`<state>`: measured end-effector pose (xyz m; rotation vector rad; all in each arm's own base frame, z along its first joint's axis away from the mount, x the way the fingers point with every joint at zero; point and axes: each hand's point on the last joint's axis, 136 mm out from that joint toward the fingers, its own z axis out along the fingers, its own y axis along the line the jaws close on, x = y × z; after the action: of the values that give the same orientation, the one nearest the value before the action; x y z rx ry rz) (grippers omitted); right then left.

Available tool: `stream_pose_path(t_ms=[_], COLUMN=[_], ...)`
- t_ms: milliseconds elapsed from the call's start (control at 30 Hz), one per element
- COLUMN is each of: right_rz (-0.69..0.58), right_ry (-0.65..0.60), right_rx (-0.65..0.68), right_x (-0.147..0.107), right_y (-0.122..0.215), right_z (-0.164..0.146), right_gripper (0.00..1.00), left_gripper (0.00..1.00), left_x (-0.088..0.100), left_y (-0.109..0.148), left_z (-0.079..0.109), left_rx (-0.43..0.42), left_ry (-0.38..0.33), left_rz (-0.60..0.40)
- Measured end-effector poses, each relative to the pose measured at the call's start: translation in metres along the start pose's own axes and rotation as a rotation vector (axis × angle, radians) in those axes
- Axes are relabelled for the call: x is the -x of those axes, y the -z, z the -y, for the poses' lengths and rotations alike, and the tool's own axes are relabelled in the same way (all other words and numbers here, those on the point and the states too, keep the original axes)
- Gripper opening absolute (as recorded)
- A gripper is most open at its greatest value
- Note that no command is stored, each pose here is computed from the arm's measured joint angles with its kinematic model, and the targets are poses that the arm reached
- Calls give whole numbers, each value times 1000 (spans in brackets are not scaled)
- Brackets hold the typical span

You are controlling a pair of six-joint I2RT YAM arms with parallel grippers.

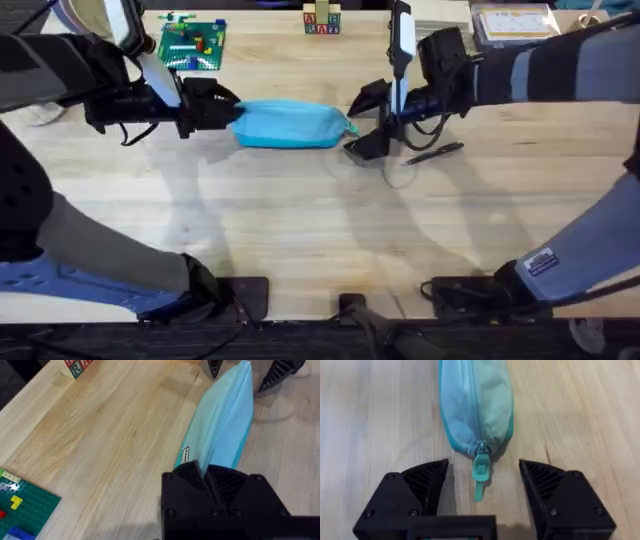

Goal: Unzip the bag, pick up the pens from the table one at a time and place them inside, then zip the bag closed.

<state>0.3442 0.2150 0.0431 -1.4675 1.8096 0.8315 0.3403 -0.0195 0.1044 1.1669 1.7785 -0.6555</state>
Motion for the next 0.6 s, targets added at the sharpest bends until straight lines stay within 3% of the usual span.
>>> stream_pose_path(t_ms=[233, 300, 367, 433, 600], right_rz=[6, 7, 6, 6, 6], right_ry=[4, 2, -1, -6, -12], right_rx=[-8, -9, -8, -7, -7], right_x=[2, 2, 2, 2, 2], right_y=[0, 0, 0, 0, 0], right_z=[2, 2, 2, 2, 2], right_gripper=[752, 640, 383, 215, 43], left_gripper=[42, 42, 42, 42, 42], left_x=[0, 0, 0, 0, 0], left_y=[0, 0, 0, 0, 0], left_z=[0, 0, 0, 0, 0], left_rx=[0, 0, 0, 0, 0], left_ry=[0, 0, 0, 0, 0], left_rz=[0, 0, 0, 0, 0])
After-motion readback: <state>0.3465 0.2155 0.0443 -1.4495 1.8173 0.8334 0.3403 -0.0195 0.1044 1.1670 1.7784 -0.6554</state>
